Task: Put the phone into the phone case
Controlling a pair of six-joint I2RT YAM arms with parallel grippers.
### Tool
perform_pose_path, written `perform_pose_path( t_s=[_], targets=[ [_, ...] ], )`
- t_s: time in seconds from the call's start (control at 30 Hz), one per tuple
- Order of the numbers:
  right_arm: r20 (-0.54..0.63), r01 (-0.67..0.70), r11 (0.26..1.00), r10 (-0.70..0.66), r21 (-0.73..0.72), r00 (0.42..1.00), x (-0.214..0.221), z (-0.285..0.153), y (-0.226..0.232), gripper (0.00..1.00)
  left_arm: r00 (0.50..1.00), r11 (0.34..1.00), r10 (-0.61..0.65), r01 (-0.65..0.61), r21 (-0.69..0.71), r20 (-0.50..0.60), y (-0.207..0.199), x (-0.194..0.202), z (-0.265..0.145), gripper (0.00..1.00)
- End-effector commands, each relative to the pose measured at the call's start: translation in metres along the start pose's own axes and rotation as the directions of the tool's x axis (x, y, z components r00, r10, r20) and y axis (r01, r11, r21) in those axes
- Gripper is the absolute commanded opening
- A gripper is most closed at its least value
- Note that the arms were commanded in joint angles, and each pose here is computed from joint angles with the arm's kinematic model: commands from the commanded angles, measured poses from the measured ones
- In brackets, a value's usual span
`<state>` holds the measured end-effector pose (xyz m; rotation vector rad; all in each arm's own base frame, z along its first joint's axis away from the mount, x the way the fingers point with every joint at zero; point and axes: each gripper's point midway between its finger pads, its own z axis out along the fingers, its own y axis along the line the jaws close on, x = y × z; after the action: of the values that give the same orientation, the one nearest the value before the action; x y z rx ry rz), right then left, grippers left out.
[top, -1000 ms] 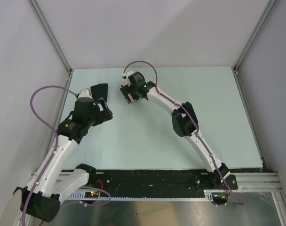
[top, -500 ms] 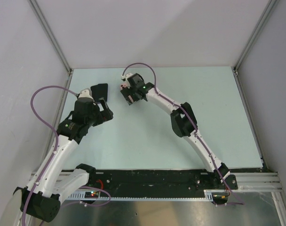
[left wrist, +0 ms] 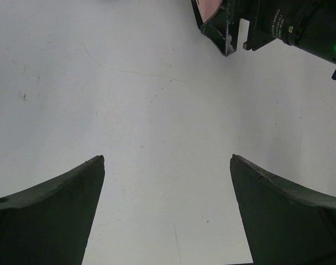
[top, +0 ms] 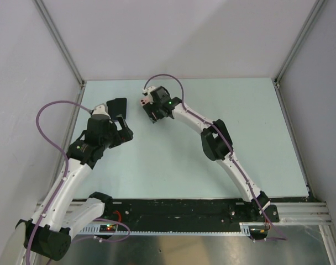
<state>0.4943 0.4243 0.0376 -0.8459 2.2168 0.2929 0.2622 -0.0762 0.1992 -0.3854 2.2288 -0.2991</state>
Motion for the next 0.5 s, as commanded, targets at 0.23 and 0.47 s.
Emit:
perform_pose_path(
  t_s=[0.23, 0.47],
  targets=[
    [0.157, -0.147, 0.964, 0.184, -0.221, 0.97, -0.079, -0.073, 0.004, 0.63, 0.999, 0.999, -0.031, 0.03, 0.035, 0.029, -0.006, -0.008, -0.007, 0.99],
    [0.156, -0.264, 0.907, 0.328, -0.327, 0.932, -0.093, -0.096, -0.001, 0.61, 0.999, 0.999, -0.036, 0.035, 0.035, 0.027, -0.006, -0.007, -0.007, 0.98]
  ],
)
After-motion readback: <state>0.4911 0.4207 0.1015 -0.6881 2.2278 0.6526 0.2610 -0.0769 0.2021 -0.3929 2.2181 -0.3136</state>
